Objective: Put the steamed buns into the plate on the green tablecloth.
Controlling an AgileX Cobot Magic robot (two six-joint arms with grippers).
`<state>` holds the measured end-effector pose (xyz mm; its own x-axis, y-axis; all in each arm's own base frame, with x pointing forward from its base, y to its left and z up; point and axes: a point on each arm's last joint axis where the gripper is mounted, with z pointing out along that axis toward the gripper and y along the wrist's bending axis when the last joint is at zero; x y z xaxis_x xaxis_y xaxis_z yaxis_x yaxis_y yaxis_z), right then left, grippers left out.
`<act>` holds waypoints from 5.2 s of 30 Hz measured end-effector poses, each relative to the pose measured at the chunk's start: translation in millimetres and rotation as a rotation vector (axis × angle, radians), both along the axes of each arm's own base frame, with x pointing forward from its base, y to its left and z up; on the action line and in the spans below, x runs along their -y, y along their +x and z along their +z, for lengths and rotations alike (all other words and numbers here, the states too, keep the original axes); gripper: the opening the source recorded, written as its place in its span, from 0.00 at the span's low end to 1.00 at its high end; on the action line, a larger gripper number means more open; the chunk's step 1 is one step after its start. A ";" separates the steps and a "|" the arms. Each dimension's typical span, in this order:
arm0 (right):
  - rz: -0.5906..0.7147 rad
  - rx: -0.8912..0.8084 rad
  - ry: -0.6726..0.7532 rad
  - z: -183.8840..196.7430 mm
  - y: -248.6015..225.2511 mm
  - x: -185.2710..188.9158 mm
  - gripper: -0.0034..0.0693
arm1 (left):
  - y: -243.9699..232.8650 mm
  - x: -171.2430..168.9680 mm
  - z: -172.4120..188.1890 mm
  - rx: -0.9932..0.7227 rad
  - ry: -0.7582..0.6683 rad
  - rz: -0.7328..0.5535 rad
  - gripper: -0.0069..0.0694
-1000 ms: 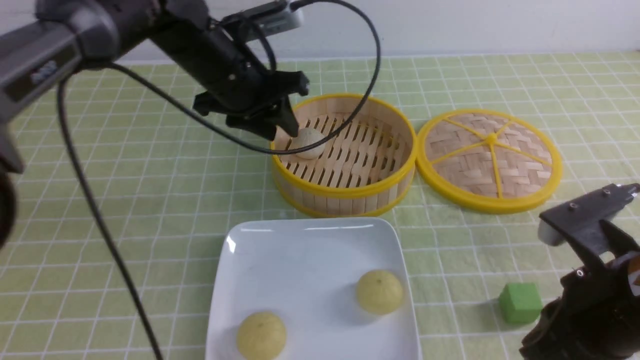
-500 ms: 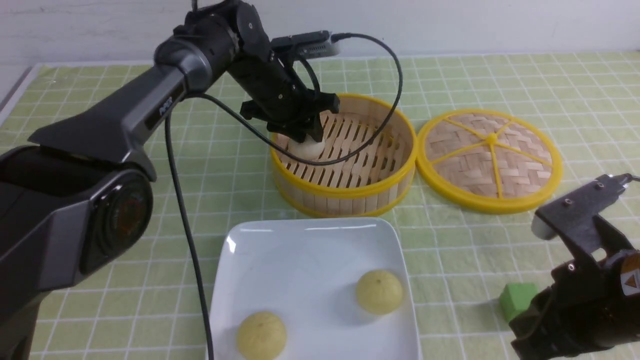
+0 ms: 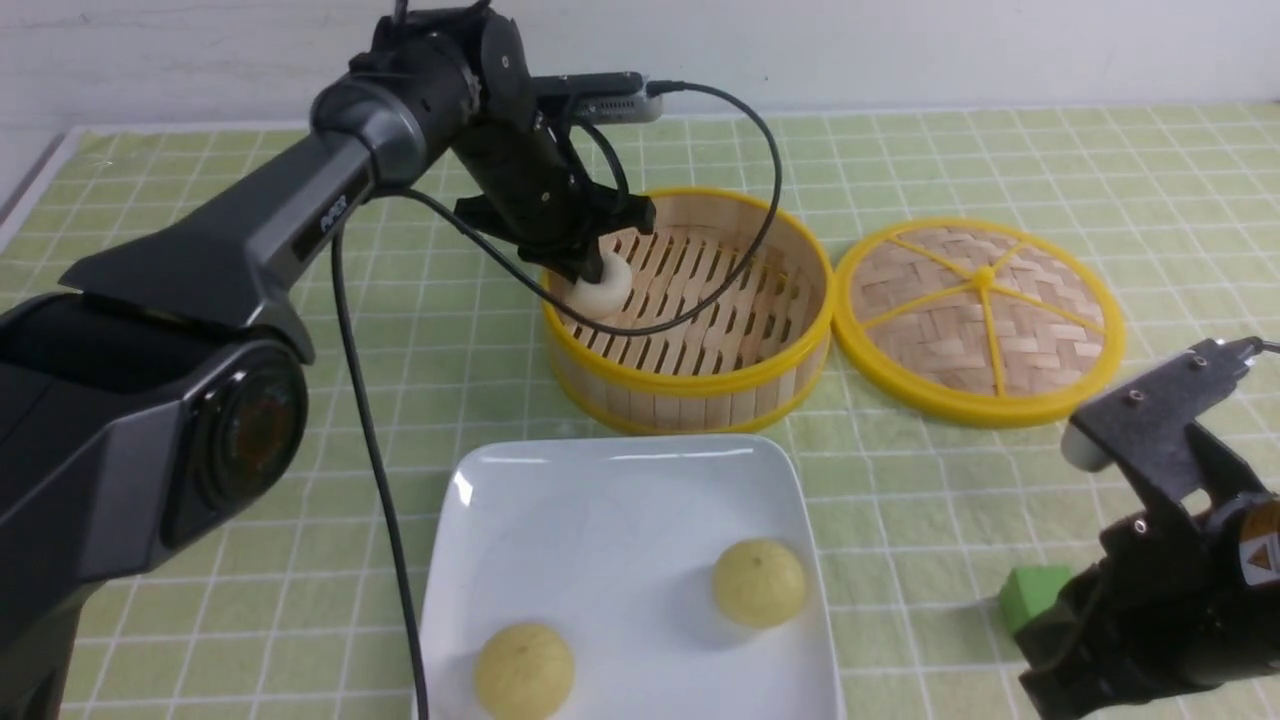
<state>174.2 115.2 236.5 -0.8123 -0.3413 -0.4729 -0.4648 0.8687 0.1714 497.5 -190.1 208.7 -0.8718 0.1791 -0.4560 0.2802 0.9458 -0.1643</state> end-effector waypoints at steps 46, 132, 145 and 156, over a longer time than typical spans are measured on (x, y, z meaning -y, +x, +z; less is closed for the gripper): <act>0.043 0.391 0.295 91.2 -117.8 60.9 0.08 | -209.4 -2.4 6.5 -0.040 0.071 -0.124 0.21; -0.510 0.759 0.083 -64.4 -122.6 112.1 0.21 | -227.8 -27.9 93.6 0.043 0.197 -0.111 0.26; -0.510 0.759 0.083 -64.4 -122.6 112.1 0.23 | -348.2 -113.0 135.3 0.215 0.123 0.003 0.09; -0.510 0.759 0.083 -64.4 -122.6 112.1 0.25 | -386.8 -131.7 104.4 0.577 -0.222 0.063 0.10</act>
<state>51.5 3.1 172.0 -0.3164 0.0319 -0.9481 -0.0416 0.9980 0.0474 110.7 -58.4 313.1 -0.4797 -0.0180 -0.8772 0.3274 0.9239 -0.1980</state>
